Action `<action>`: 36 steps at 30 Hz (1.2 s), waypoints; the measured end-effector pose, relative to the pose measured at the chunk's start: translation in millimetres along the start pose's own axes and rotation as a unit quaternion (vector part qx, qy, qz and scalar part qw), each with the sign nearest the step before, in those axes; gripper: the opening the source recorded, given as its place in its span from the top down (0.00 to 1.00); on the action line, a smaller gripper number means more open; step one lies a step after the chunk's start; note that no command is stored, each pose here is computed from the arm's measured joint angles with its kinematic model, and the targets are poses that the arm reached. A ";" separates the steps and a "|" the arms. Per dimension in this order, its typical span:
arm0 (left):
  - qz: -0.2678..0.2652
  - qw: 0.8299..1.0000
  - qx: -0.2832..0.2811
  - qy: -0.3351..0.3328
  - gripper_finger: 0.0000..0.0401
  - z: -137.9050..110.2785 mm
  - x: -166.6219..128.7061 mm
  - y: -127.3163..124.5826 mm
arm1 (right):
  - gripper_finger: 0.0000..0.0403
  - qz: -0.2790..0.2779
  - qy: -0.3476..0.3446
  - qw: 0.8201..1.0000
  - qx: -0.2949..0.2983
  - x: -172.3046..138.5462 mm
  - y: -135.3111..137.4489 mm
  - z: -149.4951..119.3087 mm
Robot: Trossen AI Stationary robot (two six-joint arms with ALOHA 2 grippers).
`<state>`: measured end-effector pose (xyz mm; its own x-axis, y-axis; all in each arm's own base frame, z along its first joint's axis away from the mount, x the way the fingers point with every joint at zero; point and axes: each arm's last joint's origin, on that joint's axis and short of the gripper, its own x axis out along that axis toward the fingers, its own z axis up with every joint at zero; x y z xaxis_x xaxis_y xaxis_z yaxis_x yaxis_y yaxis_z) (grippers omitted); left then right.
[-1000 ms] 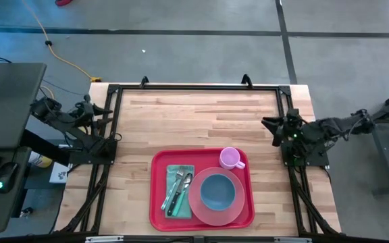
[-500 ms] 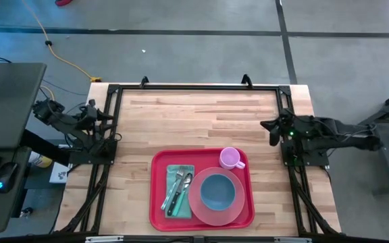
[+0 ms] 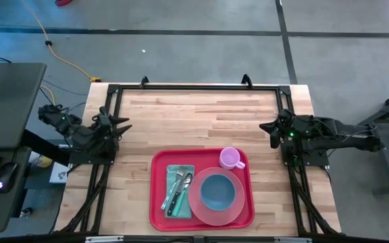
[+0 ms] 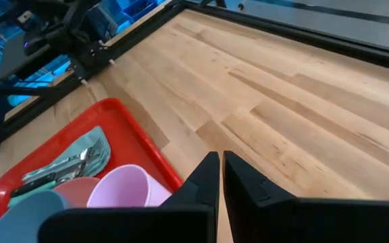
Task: Set up tray
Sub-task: Return to Home Position
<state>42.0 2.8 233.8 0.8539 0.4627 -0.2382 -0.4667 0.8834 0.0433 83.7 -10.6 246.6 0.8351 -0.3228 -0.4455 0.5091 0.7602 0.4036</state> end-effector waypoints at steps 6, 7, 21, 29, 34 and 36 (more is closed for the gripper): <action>-0.020 0.998 -0.029 -0.048 0.56 -7.1 13.4 -19.9 | 1.00 -0.001 0.005 1.000 -0.002 -3.0 -2.5 -2.1; -0.028 0.997 -0.037 -0.060 0.56 -8.8 16.1 -24.1 | 1.00 -0.001 0.005 1.000 -0.003 -3.8 -3.0 -2.3; -0.022 0.988 -0.085 -0.128 0.56 -52.4 40.9 -48.1 | 1.00 0.005 -0.005 1.000 -0.007 -11.6 -7.3 -3.8; 0.031 0.989 -0.056 -0.134 0.56 -49.1 51.8 -38.1 | 1.00 0.006 -0.003 1.000 -0.010 -11.6 -7.4 -4.1; -0.014 0.993 -0.032 -0.116 0.56 -51.5 63.4 -32.0 | 1.00 0.003 -0.003 1.000 -0.010 -11.0 -7.3 -4.1; -0.026 0.994 -0.012 -0.105 0.56 -52.5 67.0 -30.0 | 1.00 -0.003 -0.006 1.000 -0.011 -10.8 -7.5 -3.9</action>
<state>101.1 3.5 165.6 0.9050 0.4241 -0.0318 -0.4240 0.9056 0.0122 70.1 -10.6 245.3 0.8347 -0.3341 -0.4378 0.5096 0.7701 0.3837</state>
